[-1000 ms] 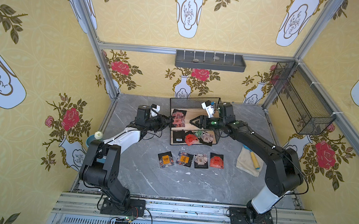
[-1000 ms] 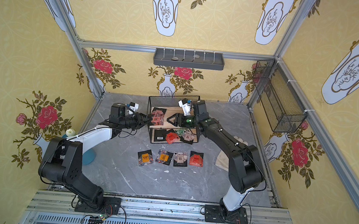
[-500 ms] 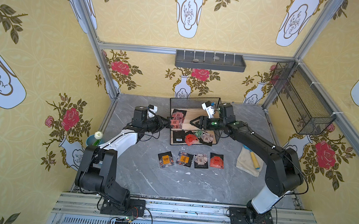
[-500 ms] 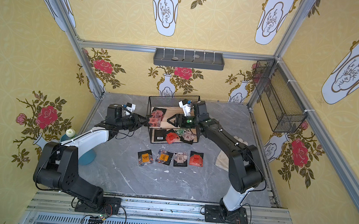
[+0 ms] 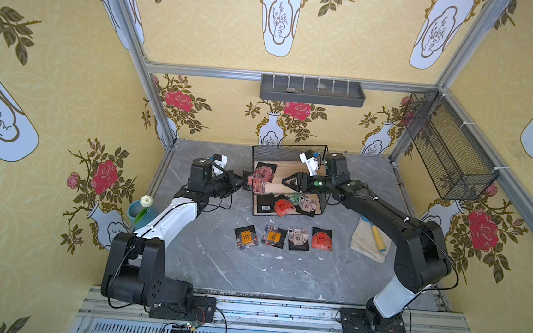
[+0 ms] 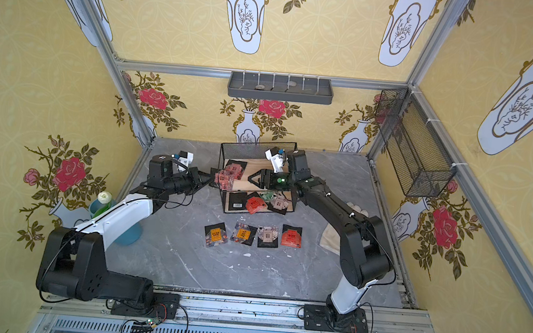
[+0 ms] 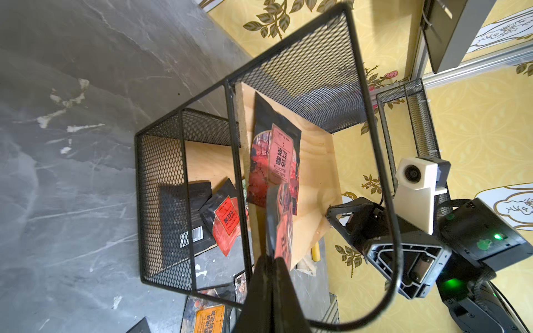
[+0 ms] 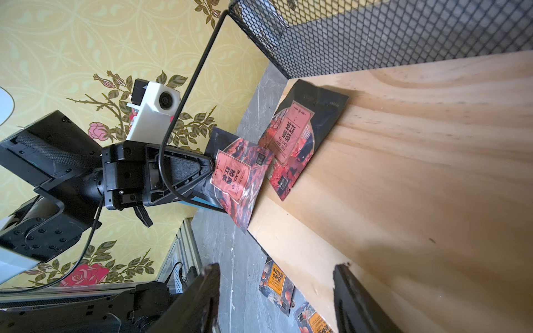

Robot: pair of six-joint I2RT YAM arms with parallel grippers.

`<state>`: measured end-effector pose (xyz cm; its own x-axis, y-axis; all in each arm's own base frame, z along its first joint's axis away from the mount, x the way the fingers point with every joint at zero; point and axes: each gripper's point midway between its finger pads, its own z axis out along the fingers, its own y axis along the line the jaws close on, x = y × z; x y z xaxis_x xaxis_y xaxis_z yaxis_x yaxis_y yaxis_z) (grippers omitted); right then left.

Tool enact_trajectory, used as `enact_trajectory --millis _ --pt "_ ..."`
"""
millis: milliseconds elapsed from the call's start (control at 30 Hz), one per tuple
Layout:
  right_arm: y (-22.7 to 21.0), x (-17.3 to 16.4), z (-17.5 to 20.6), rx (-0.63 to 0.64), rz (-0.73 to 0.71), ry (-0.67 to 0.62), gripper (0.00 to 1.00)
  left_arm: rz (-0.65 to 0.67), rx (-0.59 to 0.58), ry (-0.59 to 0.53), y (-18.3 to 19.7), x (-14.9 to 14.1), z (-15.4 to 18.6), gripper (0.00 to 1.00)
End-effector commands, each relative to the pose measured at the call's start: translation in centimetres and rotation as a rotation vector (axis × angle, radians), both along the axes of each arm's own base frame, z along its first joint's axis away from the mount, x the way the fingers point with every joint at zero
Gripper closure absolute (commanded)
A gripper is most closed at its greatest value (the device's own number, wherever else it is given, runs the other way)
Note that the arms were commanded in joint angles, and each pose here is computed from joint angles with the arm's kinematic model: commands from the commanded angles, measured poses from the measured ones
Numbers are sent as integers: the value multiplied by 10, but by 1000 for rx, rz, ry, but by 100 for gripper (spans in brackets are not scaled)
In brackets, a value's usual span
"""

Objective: Remove the tea bags from the shelf
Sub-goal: Pick up the tea bag from the shelf, then place the tea bag at the center of the board.

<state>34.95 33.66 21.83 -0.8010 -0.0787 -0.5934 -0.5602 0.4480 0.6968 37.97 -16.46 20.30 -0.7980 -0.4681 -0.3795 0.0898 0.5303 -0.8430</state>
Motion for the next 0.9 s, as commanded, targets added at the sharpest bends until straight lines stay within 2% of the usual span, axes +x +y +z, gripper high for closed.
enact_trajectory --millis 0,500,867 --pt "2 0 14 33 6 -39 34 23 32 -5 10 -5 -1 100" --pt "-3 -7 27 37 4 -66 34 208 193 13 60 -57 -1 100" --pt "-10 -16 33 35 -4 -83 34 310 270 144 85 -109 -43 100"
